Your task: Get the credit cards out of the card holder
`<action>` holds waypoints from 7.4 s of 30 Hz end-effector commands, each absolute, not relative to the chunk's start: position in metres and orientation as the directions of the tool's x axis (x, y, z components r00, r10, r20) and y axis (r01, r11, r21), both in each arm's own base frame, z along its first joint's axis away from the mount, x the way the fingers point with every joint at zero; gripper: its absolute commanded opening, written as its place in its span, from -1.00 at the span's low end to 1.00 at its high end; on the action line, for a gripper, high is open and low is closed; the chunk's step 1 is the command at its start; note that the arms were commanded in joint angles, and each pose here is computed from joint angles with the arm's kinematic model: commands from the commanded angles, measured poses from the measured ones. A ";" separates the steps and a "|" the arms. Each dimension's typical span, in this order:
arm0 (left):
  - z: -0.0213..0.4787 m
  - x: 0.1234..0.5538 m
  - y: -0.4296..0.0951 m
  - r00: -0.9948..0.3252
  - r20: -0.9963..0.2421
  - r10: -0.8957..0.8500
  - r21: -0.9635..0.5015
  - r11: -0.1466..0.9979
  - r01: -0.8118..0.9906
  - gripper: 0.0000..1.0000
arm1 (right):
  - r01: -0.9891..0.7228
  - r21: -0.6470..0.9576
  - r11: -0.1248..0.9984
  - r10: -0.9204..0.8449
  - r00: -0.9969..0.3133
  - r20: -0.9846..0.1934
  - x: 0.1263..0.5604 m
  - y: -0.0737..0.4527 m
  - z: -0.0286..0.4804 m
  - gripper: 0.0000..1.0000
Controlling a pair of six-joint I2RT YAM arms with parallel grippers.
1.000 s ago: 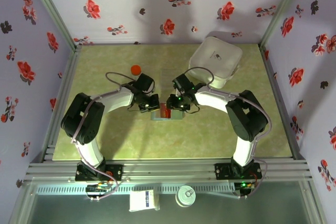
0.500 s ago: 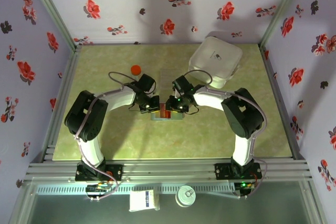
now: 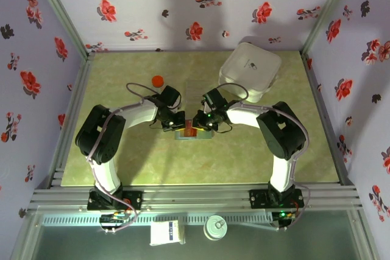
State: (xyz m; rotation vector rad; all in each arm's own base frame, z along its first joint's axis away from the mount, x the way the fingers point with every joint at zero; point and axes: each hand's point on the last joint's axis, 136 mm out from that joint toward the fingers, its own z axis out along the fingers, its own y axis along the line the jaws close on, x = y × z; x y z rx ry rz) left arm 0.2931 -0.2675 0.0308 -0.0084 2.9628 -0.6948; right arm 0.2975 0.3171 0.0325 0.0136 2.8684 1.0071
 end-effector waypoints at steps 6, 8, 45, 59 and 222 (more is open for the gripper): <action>0.016 0.285 -0.259 -0.998 -0.055 -0.005 -0.379 0.925 0.016 -1.00 | 0.009 0.672 0.740 0.066 -0.996 -0.059 0.299 0.319 0.031 -0.57; 0.017 0.285 -0.259 -0.998 -0.056 -0.006 -0.380 0.925 0.016 -1.00 | 0.015 0.676 0.737 0.070 -0.996 -0.054 0.299 0.318 0.029 -0.57; 0.074 0.306 -0.267 -0.984 -0.160 -0.080 -0.512 0.859 0.013 -1.00 | -0.137 0.620 0.773 0.017 -0.972 -0.236 0.314 0.278 0.093 -0.93; 0.105 0.321 -0.221 -0.952 -0.211 -0.222 -0.566 0.822 -0.066 -1.00 | -0.623 0.223 0.750 -0.492 -0.750 -0.442 0.352 0.265 0.118 -1.00; 0.038 0.287 -0.236 -0.977 -0.093 -0.195 -0.578 0.809 -0.106 -1.00 | -0.046 0.680 0.732 0.111 -0.976 -0.186 0.329 0.323 0.079 -0.51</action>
